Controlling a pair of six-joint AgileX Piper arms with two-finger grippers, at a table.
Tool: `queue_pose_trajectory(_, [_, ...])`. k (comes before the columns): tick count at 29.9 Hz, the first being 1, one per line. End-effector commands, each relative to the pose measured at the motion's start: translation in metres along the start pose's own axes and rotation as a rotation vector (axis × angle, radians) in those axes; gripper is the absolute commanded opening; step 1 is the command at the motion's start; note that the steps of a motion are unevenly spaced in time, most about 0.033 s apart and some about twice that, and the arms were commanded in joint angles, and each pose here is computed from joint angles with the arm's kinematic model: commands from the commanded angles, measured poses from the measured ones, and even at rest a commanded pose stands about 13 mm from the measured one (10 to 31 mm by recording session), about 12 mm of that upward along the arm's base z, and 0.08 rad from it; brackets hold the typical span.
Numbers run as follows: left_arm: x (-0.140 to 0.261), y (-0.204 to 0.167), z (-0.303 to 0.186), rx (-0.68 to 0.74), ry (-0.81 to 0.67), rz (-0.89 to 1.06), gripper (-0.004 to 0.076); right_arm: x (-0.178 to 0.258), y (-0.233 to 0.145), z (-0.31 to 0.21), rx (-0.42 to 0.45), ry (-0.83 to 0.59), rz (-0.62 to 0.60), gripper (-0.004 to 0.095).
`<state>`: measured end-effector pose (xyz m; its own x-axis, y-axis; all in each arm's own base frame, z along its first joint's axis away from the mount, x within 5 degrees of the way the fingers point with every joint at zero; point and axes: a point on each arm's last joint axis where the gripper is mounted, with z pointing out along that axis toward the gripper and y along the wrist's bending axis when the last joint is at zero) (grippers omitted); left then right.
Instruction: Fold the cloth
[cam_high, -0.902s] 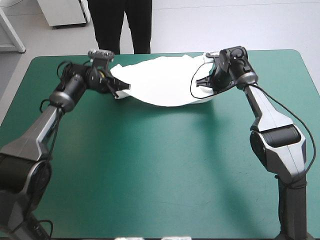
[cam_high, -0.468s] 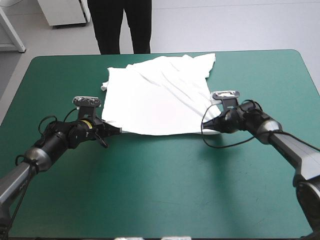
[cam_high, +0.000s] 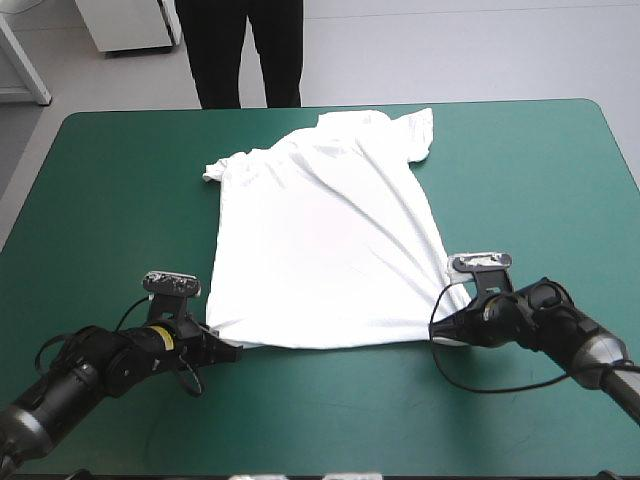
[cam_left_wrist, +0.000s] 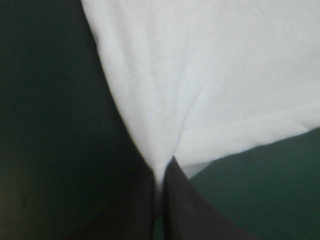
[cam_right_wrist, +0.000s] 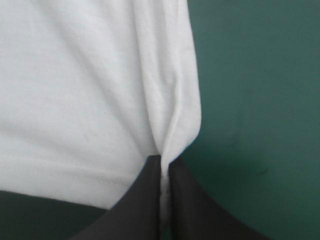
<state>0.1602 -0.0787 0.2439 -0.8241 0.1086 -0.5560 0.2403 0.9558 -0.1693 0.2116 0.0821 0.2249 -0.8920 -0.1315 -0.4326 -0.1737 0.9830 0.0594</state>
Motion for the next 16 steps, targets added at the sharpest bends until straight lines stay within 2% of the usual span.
queue_pose_trajectory(1, [0.007, -0.007, -0.02, 0.047, -0.019, -0.021, -0.001, 0.016, 0.009, -0.017, -0.046, -0.016, 0.009, -0.0017])
queue_pose_trajectory(9, [0.046, -0.016, -0.033, 0.149, 0.094, -0.076, -0.001, 0.053, 0.021, -0.028, -0.061, 0.095, 0.032, -0.0017])
queue_pose_trajectory(16, [0.058, -0.021, -0.033, 0.18, 0.169, -0.066, -0.001, 0.065, 0.018, -0.04, -0.044, 0.137, 0.059, -0.0017])
